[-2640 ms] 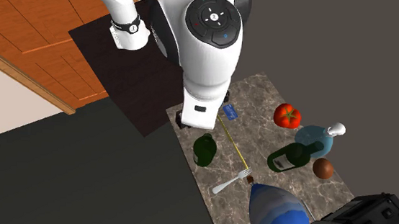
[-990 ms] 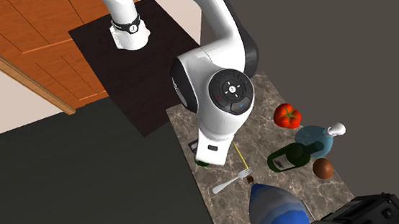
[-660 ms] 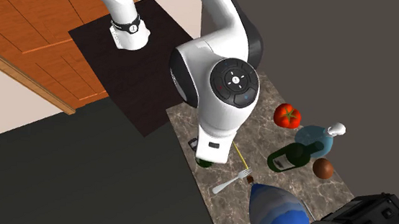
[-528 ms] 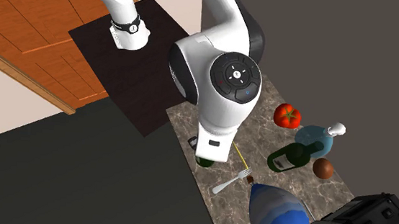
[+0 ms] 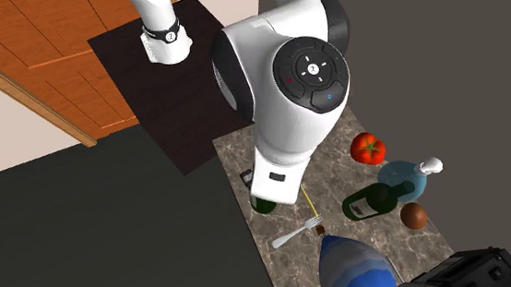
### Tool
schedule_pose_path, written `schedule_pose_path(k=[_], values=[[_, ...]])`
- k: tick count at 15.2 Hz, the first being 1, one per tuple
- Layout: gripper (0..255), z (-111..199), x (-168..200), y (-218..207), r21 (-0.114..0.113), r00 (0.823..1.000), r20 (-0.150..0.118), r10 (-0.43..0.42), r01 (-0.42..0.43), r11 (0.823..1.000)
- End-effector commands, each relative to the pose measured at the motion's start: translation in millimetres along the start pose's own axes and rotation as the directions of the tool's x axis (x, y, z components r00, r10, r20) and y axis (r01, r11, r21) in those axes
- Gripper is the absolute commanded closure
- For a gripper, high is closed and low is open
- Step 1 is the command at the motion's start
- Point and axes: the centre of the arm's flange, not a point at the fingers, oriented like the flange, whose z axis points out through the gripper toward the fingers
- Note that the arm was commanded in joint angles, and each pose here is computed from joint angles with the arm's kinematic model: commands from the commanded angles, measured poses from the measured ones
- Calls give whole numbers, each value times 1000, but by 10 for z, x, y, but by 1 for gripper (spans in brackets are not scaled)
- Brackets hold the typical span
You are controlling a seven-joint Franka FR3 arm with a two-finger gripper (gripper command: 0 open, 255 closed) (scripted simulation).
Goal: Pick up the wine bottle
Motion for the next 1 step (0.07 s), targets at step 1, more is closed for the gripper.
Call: schedule_pose_path(k=[1], values=[[255,-35,-4,-5,0,1000,0,0,0,1000]])
